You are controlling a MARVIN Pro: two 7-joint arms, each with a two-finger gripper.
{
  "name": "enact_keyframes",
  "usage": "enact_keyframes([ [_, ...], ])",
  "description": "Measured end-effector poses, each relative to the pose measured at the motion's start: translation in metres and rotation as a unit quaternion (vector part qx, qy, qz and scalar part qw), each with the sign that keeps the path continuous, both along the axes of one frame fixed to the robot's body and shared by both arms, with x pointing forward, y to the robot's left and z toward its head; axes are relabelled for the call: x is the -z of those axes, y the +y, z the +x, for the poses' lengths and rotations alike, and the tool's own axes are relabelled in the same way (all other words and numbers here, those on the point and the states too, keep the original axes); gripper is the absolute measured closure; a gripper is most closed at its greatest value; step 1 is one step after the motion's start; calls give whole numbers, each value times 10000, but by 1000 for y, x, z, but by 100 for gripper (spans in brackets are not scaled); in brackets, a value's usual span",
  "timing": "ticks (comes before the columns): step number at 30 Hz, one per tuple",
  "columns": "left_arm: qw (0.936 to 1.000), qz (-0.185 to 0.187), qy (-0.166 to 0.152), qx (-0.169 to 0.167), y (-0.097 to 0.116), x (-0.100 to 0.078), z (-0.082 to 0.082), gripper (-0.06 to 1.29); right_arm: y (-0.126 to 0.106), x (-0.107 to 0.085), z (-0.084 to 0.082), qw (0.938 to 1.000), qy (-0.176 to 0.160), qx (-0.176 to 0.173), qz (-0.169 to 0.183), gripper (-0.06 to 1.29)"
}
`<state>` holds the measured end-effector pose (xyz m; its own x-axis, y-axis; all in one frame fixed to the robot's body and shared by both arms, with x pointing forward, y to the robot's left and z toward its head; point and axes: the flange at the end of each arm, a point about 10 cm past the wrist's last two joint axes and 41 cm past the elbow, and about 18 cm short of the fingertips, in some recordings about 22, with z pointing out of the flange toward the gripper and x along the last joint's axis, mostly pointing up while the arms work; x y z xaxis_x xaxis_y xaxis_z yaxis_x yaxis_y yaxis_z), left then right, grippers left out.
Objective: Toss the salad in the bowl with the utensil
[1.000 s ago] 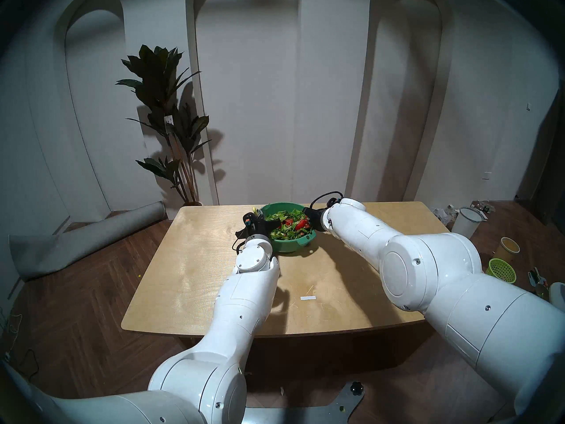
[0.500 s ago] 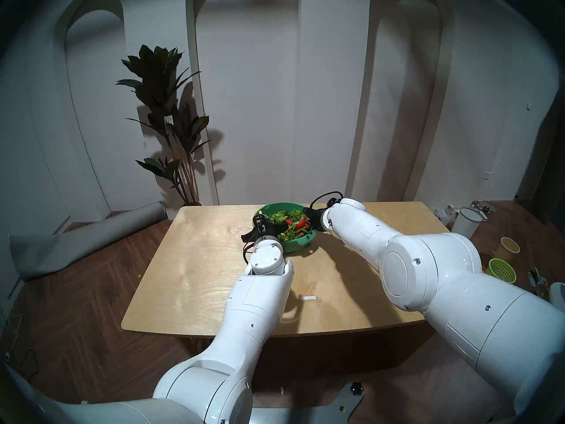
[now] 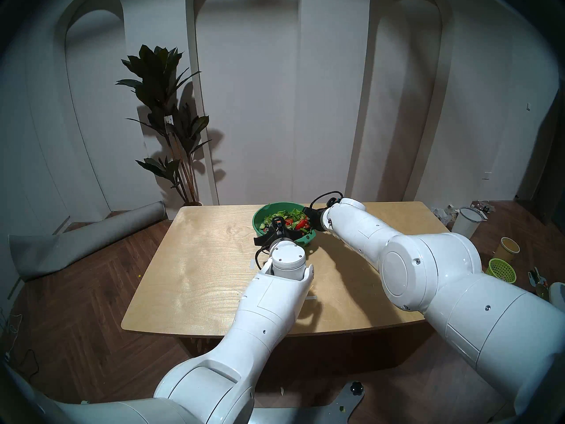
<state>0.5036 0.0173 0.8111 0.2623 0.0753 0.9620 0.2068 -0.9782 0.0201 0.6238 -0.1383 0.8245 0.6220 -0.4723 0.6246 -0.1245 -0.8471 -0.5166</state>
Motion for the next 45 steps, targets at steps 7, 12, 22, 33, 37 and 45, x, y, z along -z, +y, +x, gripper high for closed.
enact_keyframes([
  [7,9991,-130,343,-234,-5,-12,-8,126,0,0,0,10000,-5,-2,2,113],
  [12,9974,-338,459,-452,-3,-23,-12,126,0,0,0,10000,-6,-3,4,113],
  [22,9880,-1040,423,-1057,11,-58,-16,126,2,0,0,10000,-4,-17,16,113],
  [33,9731,-1855,-8,-1369,24,-111,-17,126,2,0,0,10000,-2,-19,17,113],
  [37,9670,-2115,-117,-1415,28,-127,-19,126,2,0,0,10000,-2,-19,17,113],
  [45,9678,-2198,-237,-1207,37,-146,-31,126,2,0,0,10000,-6,-20,18,113],
])
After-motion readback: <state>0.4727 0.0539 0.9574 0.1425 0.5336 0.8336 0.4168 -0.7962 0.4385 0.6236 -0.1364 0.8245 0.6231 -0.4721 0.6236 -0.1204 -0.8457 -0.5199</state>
